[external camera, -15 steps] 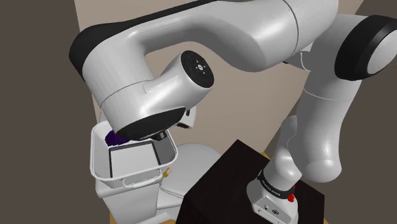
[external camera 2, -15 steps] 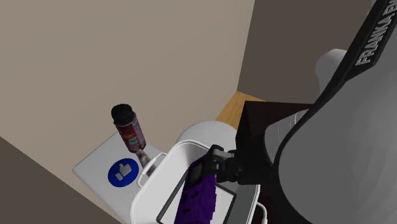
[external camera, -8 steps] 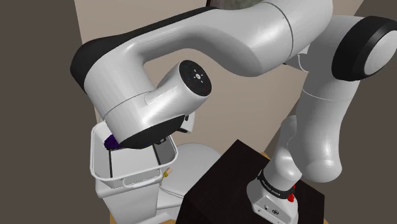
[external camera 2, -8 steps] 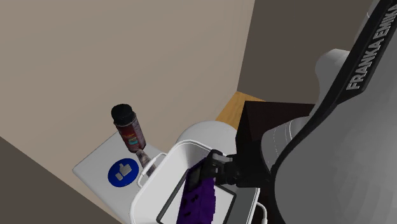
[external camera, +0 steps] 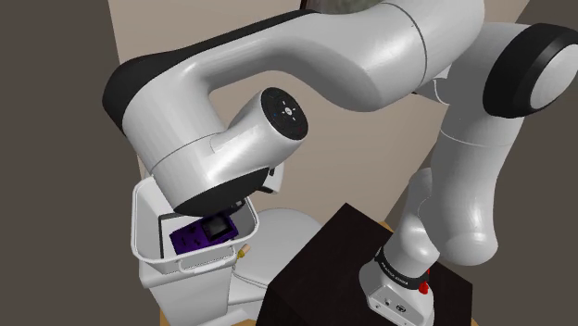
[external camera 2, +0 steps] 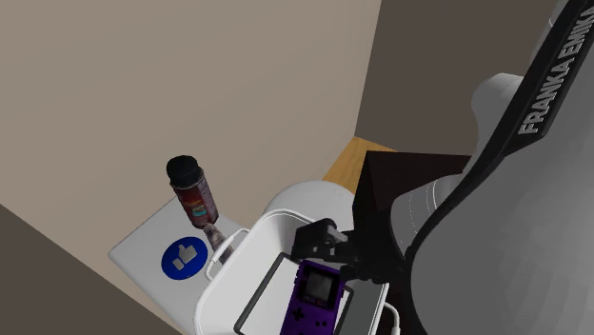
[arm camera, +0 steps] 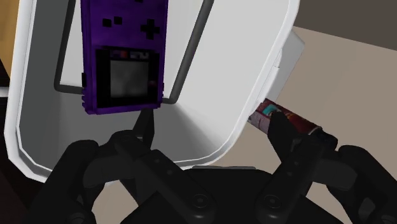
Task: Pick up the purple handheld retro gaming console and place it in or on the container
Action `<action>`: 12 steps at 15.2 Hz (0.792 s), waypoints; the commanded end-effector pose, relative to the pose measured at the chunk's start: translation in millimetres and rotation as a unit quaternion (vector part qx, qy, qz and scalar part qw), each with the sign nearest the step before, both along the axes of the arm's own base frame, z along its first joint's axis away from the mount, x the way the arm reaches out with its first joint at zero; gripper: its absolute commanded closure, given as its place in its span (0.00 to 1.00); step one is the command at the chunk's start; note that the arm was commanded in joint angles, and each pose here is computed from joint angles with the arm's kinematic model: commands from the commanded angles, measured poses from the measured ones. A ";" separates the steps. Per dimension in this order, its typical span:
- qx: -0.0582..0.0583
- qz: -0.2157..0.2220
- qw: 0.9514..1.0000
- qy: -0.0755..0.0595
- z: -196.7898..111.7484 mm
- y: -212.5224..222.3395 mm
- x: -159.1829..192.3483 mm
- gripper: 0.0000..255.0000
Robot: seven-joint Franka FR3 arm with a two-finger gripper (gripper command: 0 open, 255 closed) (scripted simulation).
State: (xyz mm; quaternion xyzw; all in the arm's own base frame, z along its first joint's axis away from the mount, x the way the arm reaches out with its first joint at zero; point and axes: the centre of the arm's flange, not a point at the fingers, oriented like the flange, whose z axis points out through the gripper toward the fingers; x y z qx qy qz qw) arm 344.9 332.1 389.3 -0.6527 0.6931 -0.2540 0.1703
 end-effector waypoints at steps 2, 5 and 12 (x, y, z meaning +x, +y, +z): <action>0.000 0.000 1.000 0.000 10.7 1.7 -7.5 0.00; 0.000 0.000 1.000 0.000 40.6 6.5 -28.4 0.00; 0.000 0.000 1.000 0.000 40.6 6.5 -28.4 0.00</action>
